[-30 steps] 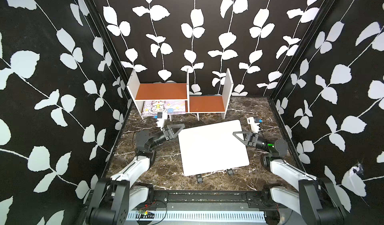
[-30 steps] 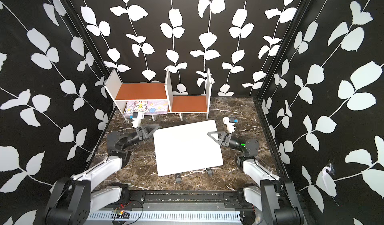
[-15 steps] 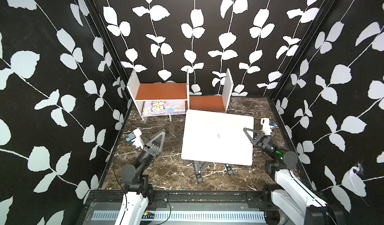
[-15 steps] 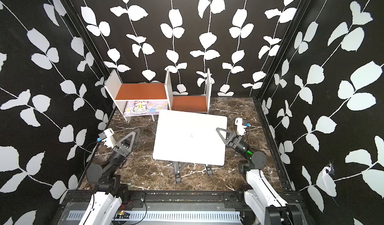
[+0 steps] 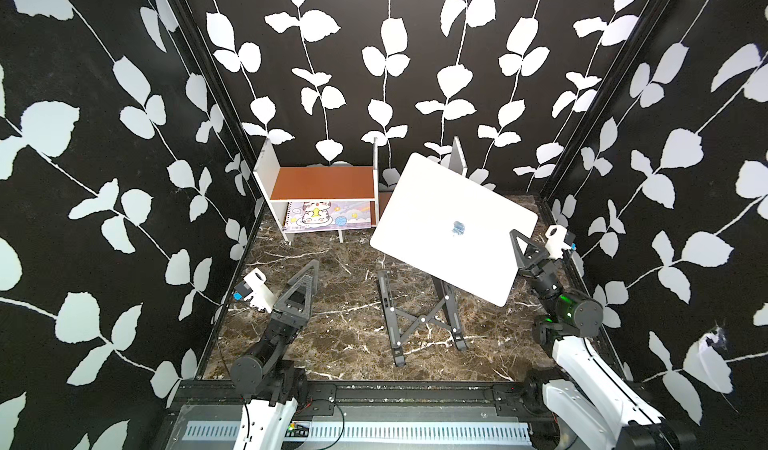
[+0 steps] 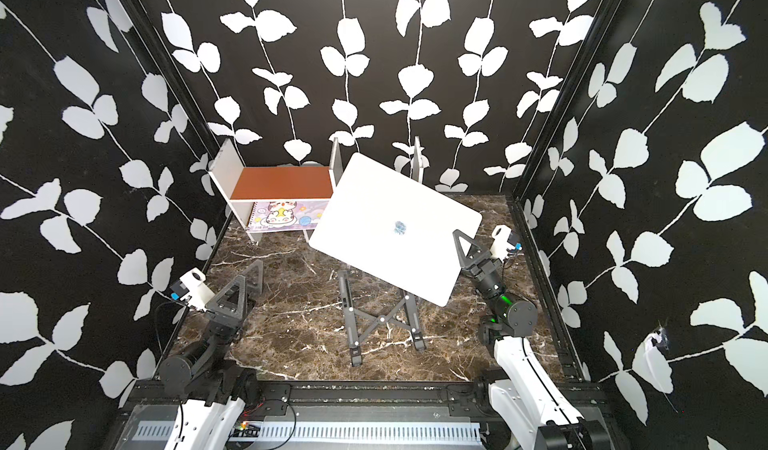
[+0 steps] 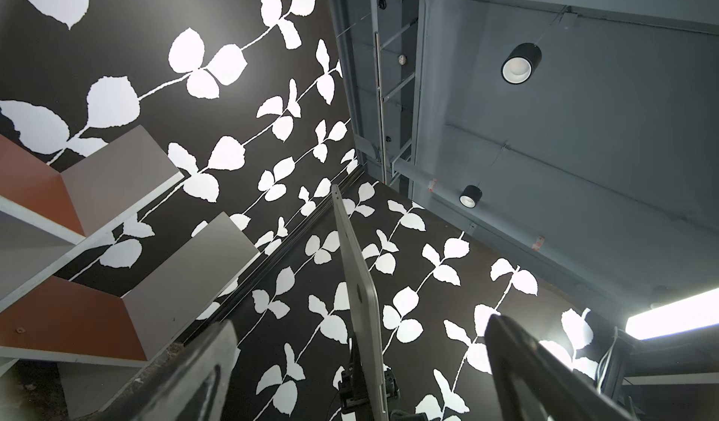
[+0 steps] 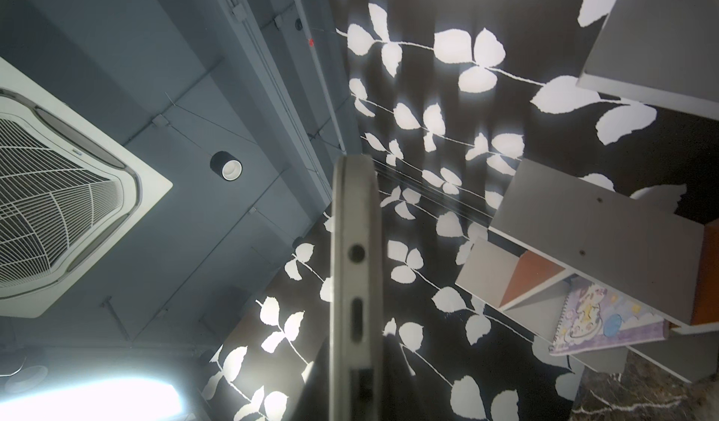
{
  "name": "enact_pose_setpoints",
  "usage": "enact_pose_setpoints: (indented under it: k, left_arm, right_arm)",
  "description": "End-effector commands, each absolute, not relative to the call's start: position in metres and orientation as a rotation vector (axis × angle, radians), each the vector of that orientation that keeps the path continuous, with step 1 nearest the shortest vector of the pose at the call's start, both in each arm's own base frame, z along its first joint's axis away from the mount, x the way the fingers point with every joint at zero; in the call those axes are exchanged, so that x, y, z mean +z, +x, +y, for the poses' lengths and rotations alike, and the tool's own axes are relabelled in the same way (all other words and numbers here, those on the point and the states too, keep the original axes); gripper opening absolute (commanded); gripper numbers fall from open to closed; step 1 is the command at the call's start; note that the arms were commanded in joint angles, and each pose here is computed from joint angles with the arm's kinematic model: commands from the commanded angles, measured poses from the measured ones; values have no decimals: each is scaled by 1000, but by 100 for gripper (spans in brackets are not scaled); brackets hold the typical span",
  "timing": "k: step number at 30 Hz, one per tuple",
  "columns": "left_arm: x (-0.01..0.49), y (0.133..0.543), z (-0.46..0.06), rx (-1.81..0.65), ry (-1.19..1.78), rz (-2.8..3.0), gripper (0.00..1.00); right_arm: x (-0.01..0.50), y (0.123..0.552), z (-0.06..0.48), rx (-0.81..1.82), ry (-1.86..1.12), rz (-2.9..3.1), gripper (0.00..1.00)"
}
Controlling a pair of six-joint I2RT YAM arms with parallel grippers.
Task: Close the laptop lid and set it aside
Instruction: Pick up the laptop from the computer stand.
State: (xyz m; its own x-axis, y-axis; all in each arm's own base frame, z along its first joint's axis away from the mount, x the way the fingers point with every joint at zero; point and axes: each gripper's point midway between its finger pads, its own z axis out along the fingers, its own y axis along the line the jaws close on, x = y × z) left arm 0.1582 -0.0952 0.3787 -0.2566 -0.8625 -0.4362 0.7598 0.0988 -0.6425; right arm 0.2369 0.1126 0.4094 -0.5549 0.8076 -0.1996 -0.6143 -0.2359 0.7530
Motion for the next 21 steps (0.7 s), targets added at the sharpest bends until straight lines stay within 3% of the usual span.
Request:
enact_pose_setpoints:
  k: [1, 10, 15, 21]
  left_arm:
    - [392, 159, -102, -1519, -108, 973, 96]
    - [395, 164, -179, -1548, 16, 968, 91]
    - [403, 174, -206, -1540, -10, 917, 80]
    - [418, 190, -225, -1469, -38, 920, 79]
  right_arm:
    - [470, 207, 94, 1918, 202, 743, 0]
    - [485, 224, 116, 1897, 195, 708, 0]
    - [487, 235, 123, 1888, 216, 706, 0]
    - [487, 243, 125, 1874, 253, 687, 0]
